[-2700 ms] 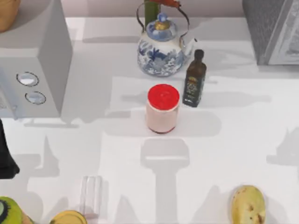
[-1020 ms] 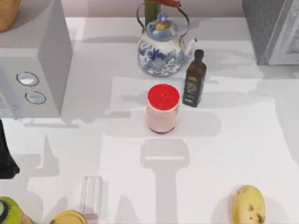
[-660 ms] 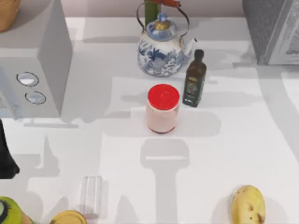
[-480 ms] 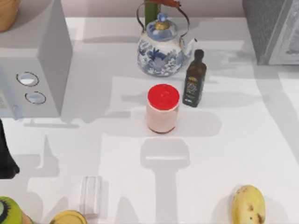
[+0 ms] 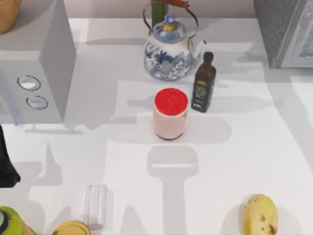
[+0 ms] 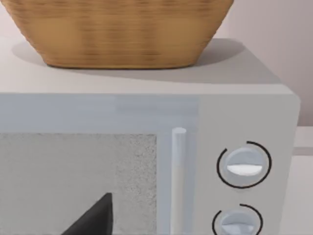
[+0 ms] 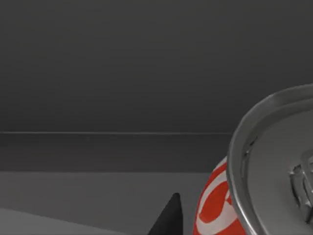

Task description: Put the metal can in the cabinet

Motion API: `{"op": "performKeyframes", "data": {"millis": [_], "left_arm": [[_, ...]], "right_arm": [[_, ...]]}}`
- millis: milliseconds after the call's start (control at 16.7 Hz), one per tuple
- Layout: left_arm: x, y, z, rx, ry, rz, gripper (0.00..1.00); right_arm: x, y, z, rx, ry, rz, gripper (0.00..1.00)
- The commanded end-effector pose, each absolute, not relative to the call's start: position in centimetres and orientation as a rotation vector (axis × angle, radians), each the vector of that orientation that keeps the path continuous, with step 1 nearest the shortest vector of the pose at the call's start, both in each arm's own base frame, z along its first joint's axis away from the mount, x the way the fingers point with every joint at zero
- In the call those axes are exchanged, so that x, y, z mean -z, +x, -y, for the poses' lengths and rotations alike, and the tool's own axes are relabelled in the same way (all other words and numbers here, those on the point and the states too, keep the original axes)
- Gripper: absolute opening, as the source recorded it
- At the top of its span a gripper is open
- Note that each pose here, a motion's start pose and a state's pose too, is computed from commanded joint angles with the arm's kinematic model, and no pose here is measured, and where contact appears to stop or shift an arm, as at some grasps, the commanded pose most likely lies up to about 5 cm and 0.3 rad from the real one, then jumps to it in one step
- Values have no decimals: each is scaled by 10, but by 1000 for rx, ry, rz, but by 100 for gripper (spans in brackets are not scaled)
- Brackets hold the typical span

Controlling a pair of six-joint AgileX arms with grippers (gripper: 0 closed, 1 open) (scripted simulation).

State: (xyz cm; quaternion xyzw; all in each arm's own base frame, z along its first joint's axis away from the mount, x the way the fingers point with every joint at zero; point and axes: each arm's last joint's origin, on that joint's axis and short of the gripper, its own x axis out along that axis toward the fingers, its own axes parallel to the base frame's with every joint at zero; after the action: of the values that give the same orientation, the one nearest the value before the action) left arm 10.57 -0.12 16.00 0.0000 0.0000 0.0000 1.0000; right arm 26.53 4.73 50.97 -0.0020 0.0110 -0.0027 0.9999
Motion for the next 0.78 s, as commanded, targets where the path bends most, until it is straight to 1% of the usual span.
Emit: {"op": "performKeyframes", "data": {"millis": [120, 360, 540, 780], "left_arm": [[-160, 106, 1, 0, 0, 0, 100], [-160, 106, 1, 0, 0, 0, 100], [-160, 106, 1, 0, 0, 0, 100], [-160, 106, 1, 0, 0, 0, 100]], "right_arm": [[-509, 285, -48, 12, -16, -58, 0], [-509, 344, -50, 28, -21, -121, 0], [-521, 374, -46, 41, -1, -86, 0], [-528, 399, -42, 37, 12, -33, 0]]}}
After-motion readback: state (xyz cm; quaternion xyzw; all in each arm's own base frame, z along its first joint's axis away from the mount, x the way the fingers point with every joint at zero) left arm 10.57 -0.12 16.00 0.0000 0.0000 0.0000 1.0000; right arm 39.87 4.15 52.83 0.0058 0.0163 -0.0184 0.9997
